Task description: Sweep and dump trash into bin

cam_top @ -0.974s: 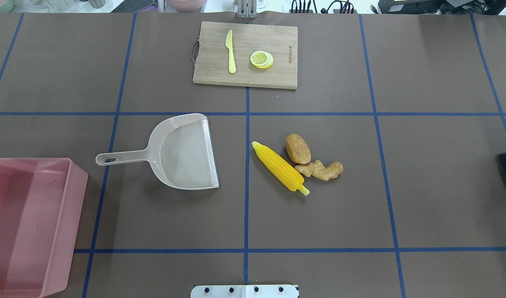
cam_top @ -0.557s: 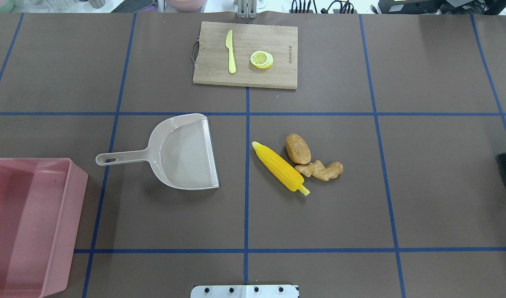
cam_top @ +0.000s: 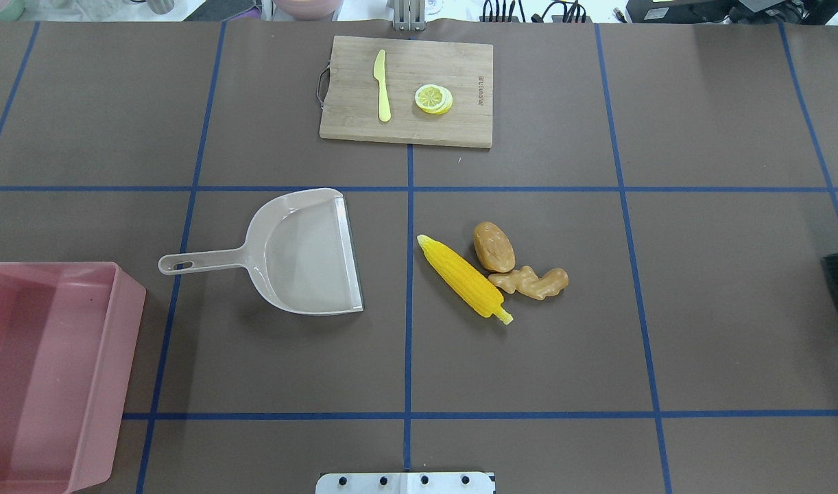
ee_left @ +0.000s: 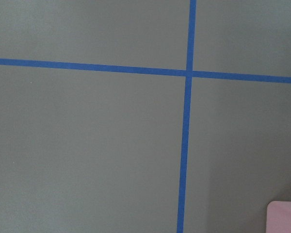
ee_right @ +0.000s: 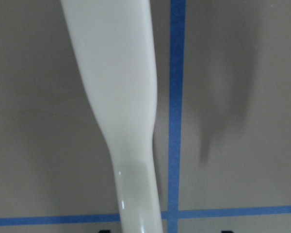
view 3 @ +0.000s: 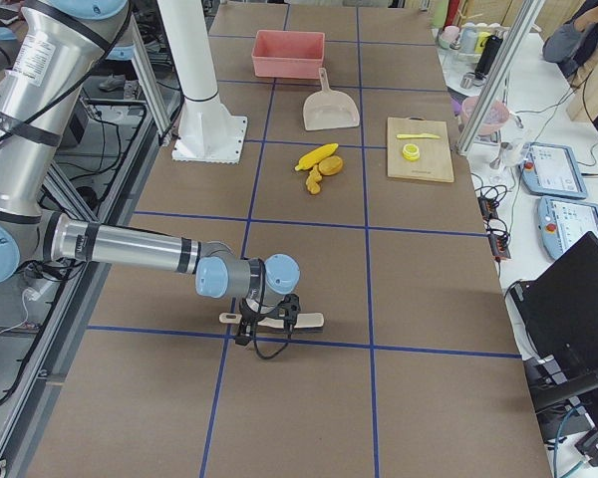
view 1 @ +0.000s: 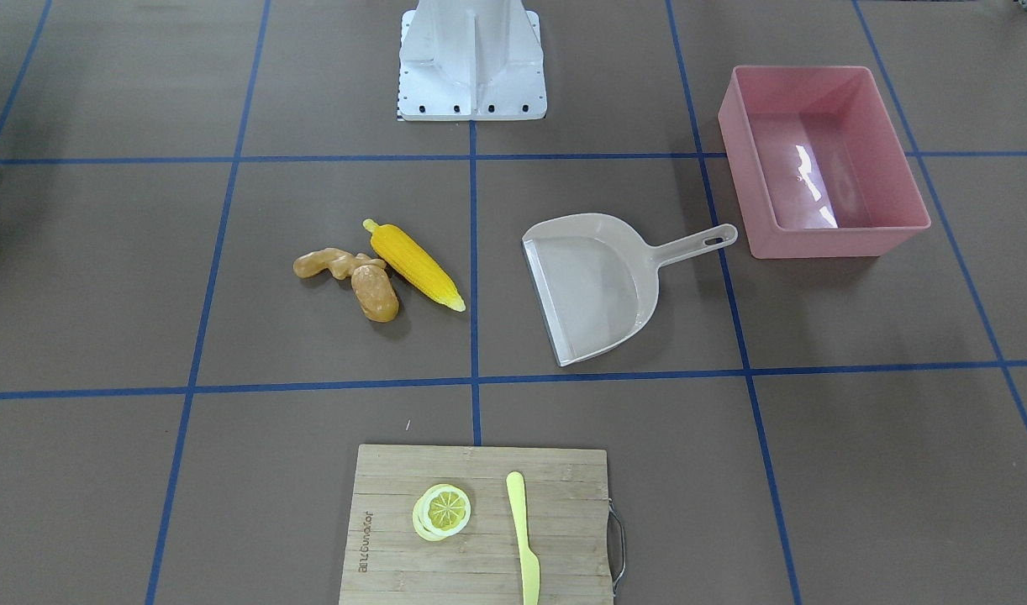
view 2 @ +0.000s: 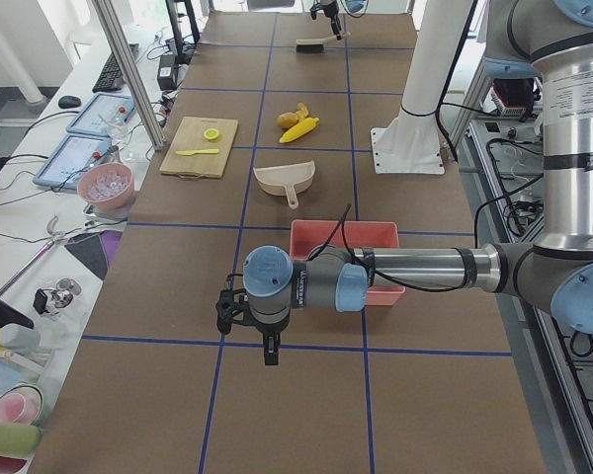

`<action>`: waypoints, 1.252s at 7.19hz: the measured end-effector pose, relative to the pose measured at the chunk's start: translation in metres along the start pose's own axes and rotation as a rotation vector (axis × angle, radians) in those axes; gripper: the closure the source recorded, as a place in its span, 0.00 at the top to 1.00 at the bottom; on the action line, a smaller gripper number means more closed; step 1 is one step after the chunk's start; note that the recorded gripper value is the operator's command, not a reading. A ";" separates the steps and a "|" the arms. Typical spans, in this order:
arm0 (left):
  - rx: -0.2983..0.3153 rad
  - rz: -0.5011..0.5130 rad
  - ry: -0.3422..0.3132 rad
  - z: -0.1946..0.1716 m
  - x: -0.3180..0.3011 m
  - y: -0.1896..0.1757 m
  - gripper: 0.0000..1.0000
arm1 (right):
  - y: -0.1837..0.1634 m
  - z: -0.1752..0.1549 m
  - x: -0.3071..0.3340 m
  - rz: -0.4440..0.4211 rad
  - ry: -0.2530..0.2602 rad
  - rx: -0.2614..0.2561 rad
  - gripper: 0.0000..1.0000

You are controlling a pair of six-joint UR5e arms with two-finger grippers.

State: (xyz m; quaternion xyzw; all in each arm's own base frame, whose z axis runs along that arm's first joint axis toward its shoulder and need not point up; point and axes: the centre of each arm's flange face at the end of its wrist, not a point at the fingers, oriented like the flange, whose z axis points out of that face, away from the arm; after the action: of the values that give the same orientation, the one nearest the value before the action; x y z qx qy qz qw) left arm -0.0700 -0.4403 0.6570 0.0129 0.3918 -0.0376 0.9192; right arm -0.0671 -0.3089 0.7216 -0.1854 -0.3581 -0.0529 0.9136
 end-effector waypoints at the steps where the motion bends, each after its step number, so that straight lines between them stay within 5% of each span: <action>1: 0.003 0.004 0.001 -0.002 0.002 -0.002 0.99 | -0.003 0.002 0.001 0.005 -0.001 -0.004 0.00; 6: 0.051 0.057 0.004 -0.029 0.032 -0.013 0.99 | -0.017 0.004 -0.012 -0.024 -0.002 -0.013 0.00; 9: 0.069 0.086 0.003 -0.037 0.045 -0.015 1.00 | -0.019 -0.026 -0.035 -0.067 -0.019 0.050 0.00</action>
State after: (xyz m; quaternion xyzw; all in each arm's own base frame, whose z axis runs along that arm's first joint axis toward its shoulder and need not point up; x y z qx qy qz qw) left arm -0.0670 -0.4560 0.5991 0.0612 0.3907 -0.0116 0.9184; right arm -0.0811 -0.3376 0.6858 -0.1509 -0.3740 -0.0729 0.9121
